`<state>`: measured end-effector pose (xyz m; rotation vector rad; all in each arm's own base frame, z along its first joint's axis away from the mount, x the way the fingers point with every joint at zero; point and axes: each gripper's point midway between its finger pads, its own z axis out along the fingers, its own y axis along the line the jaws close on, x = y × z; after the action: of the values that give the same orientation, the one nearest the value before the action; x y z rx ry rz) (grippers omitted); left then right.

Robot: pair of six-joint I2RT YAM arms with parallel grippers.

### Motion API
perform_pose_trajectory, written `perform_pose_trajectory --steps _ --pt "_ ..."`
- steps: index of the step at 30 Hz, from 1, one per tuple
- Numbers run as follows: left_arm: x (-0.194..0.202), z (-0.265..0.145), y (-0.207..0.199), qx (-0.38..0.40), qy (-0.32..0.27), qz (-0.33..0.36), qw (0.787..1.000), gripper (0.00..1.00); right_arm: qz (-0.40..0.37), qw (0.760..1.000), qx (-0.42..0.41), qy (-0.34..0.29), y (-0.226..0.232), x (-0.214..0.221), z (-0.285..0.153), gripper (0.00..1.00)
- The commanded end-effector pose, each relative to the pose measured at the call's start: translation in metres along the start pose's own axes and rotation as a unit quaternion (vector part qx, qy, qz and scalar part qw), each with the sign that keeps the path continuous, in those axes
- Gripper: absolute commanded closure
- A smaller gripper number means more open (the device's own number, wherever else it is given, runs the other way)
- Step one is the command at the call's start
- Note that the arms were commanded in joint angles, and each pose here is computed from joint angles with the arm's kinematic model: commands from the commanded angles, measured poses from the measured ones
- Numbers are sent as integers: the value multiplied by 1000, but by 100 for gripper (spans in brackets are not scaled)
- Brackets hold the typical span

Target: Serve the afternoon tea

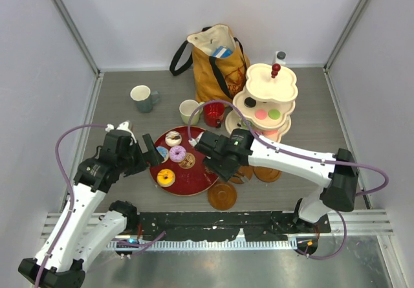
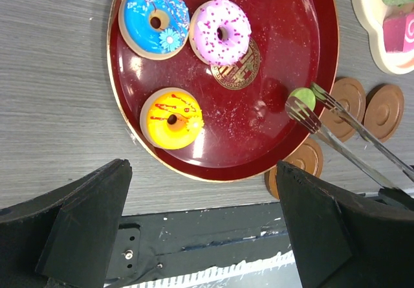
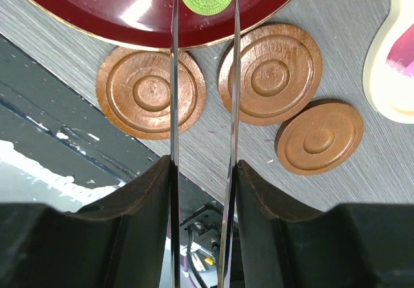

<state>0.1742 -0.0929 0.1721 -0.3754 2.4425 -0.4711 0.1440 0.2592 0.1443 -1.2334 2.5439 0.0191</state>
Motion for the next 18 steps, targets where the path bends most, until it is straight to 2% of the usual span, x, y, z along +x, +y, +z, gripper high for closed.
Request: perform_pose_trajectory --steps 1,6,10,18 --pt "-19 -12 -11 21 -38 3 999 0 46 992 -15 -115 -2 -38 -40 63" --pt "-21 -13 -4 4 -48 3 999 0 75 984 -21 -162 -6 -54 -55 64" --pt "-24 -16 -3 4 -60 2 998 0 127 969 0 -213 -29 -63 -77 65" --pt "-36 -29 -7 20 -99 14 995 0 245 931 32 -268 -96 -33 -104 65"
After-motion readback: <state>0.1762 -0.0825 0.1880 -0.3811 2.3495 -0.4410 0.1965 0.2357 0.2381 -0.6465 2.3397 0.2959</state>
